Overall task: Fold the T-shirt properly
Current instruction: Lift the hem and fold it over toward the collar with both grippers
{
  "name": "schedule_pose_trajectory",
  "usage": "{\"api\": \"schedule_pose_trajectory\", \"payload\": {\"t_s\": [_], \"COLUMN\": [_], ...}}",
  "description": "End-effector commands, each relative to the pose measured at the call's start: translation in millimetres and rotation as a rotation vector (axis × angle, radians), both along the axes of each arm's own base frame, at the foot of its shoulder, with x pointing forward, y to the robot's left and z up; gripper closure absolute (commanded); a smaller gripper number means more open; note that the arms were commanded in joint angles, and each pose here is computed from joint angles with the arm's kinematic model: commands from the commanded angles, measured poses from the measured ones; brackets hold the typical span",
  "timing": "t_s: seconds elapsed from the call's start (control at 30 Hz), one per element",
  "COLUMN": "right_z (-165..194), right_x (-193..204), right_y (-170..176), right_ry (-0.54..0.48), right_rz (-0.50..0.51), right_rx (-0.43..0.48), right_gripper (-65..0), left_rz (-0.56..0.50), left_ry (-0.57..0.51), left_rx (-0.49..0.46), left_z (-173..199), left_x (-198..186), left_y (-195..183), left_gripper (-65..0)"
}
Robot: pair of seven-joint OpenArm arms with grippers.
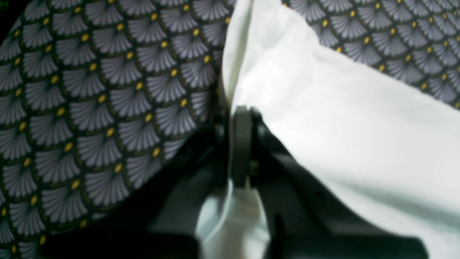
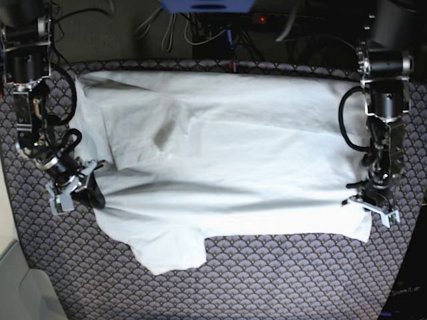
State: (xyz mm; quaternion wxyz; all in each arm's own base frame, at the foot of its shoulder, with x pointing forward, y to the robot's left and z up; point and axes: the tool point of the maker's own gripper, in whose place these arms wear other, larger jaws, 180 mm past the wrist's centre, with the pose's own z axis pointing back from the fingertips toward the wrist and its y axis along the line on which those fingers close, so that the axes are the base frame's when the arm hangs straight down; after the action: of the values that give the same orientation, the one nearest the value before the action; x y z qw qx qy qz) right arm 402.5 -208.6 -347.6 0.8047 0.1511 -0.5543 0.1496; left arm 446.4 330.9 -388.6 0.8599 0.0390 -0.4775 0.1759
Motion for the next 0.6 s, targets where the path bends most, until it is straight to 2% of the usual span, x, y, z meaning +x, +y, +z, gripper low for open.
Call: {"api": "schedule_pose_trajectory", "payload": {"t_s": [0.0, 0.17, 0.47, 0.57], "right_z": [29, 39, 55, 54], "right_x": [11, 9, -14, -25], "right_y": [-12, -13, -10, -4], "right_ry": [-0.085, -0.114, -0.169, -0.166], "right_rz": [-0.025, -0.027, -0.016, 0.003], "right_rx": [0.014, 0.014, 0.011, 0.004], "right_gripper": [0.0, 0.0, 0.0, 0.0], "left_rz": [0.015, -0.006, -0.063, -0.021], "left_ry": [-0.079, -0.072, -0.070, -0.099], "left_rx": [0.024, -0.044, -0.031, -0.056], "left_z": [33, 51, 70, 80], "left_x": [12, 14, 6, -10], "left_y": [17, 12, 2, 14], "left_gripper": [-0.3, -0.3, -0.3, -0.3]}}
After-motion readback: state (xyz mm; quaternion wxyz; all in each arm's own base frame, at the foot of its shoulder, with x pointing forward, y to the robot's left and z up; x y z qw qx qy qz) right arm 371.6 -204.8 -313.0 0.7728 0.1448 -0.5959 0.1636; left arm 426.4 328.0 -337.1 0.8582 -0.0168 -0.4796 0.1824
